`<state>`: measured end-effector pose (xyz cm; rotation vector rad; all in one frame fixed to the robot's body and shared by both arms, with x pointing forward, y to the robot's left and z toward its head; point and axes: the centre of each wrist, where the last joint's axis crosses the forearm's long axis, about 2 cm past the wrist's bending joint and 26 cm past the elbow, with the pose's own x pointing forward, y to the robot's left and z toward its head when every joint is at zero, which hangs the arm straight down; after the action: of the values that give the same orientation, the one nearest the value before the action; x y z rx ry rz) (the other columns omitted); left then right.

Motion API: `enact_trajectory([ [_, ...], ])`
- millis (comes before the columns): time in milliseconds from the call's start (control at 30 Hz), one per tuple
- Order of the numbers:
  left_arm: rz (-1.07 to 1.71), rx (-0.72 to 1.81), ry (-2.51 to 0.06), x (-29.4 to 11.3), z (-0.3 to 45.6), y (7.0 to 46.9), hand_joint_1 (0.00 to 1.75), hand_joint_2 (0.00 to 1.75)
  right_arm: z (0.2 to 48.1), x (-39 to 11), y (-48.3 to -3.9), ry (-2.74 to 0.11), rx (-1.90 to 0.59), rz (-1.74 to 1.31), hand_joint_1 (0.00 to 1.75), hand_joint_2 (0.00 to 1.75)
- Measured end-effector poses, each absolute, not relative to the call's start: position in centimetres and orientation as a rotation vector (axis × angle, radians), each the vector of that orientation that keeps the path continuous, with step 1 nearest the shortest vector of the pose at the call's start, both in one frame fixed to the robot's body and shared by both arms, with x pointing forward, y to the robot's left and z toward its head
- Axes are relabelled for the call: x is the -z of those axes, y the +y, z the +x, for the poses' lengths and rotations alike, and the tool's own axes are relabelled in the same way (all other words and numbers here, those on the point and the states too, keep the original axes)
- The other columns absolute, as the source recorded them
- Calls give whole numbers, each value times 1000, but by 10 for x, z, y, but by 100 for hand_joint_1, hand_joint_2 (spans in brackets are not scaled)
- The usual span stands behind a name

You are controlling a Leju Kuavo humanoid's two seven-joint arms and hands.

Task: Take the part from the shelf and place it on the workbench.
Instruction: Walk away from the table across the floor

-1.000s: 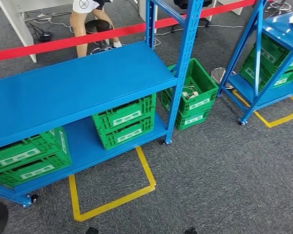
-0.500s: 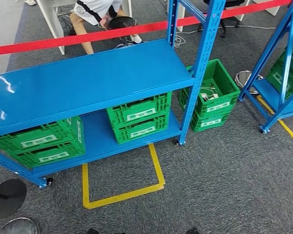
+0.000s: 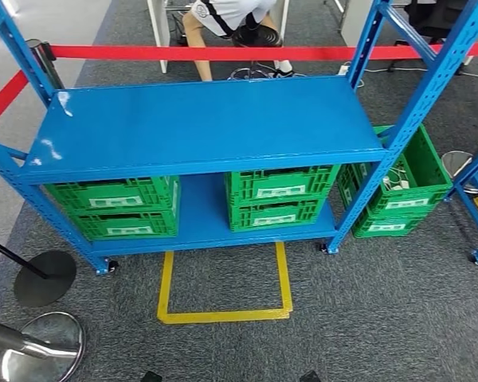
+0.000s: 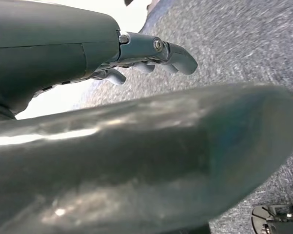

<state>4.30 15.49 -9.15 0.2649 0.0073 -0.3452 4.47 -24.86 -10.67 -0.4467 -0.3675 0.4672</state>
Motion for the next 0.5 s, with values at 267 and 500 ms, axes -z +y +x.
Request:
enact_trajectory([
  [267,263,346,11,92,42,156,0,0,46,107,-248,-370,-467,-446,0,0],
  [500,270,349,10,92,43,156,0,0,43,107,-249,-379,-468,-443,0,0],
])
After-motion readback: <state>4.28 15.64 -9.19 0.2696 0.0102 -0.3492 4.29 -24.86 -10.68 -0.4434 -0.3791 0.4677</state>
